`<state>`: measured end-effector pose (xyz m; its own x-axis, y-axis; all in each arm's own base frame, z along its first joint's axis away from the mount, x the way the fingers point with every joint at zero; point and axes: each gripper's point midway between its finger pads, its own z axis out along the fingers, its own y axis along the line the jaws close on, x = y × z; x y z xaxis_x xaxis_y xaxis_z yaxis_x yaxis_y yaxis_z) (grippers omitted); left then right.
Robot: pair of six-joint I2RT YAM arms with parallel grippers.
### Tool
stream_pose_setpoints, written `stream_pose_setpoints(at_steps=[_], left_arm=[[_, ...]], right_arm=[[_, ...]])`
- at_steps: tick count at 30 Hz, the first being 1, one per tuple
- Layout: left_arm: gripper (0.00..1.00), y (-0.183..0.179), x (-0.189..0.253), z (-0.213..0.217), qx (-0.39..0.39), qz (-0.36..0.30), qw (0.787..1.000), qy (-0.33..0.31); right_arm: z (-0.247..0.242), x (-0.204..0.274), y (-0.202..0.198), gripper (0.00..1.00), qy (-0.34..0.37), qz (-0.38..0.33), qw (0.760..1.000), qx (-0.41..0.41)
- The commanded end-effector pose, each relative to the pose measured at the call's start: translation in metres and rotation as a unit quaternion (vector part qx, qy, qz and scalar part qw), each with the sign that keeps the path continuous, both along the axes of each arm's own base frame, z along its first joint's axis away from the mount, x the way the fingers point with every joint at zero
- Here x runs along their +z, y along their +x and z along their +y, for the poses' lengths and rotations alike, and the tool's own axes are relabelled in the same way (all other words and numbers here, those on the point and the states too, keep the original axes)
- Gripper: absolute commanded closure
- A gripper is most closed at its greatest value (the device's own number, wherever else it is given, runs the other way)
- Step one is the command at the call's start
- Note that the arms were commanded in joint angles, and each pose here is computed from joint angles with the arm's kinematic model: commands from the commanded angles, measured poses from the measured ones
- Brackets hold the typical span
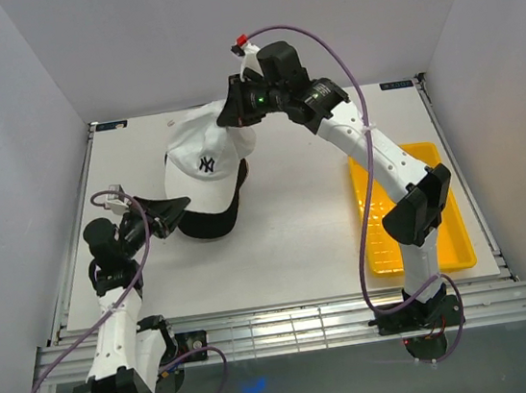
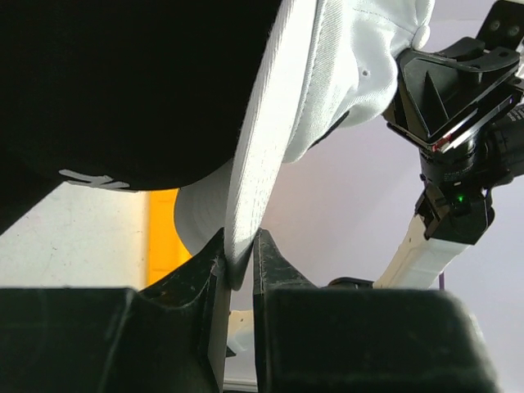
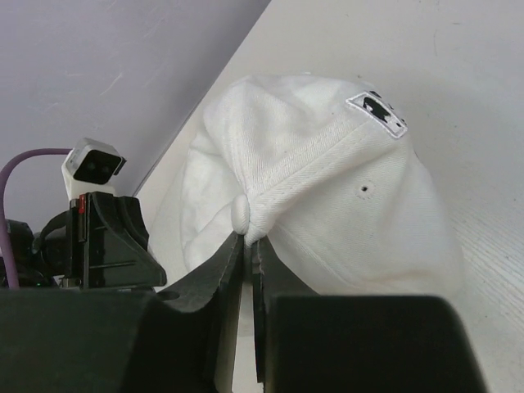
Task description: Stack the hats
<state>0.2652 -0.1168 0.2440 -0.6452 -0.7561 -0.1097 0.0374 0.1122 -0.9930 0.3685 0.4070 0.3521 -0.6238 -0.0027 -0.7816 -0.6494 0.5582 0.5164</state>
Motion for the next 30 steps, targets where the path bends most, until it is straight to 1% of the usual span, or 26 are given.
stream_pose_setpoints(at_steps=[1, 9, 24, 27, 28, 29, 30], left_arm=[[1.00, -0.004, -0.007, 0.001, 0.018, 0.012, 1.000, -0.011], [1.00, -0.009, -0.029, 0.003, 0.033, 0.042, 0.998, -0.037], [1.00, -0.020, -0.060, 0.004, 0.054, 0.064, 0.994, -0.064], [1.00, -0.023, -0.069, 0.005, 0.060, 0.074, 0.993, -0.072], [1.00, -0.024, -0.073, 0.006, 0.065, 0.076, 0.992, -0.074], [1.00, -0.024, -0.074, 0.006, 0.067, 0.080, 0.991, -0.079], [1.00, -0.024, -0.077, 0.007, 0.072, 0.082, 0.991, -0.081]], right_arm=[[0.004, 0.072, -0.013, 0.88, 0.056, -0.104, 0.993, 0.018], [0.021, 0.058, -0.015, 0.86, 0.047, -0.113, 0.992, 0.038], [0.038, 0.019, -0.010, 0.77, 0.020, -0.092, 0.994, 0.062], [0.038, 0.017, -0.011, 0.71, 0.018, -0.093, 0.993, 0.064], [0.038, 0.015, -0.011, 0.66, 0.017, -0.092, 0.993, 0.066], [0.038, 0.015, -0.012, 0.64, 0.016, -0.093, 0.993, 0.066], [0.038, 0.015, -0.012, 0.60, 0.016, -0.094, 0.993, 0.067]])
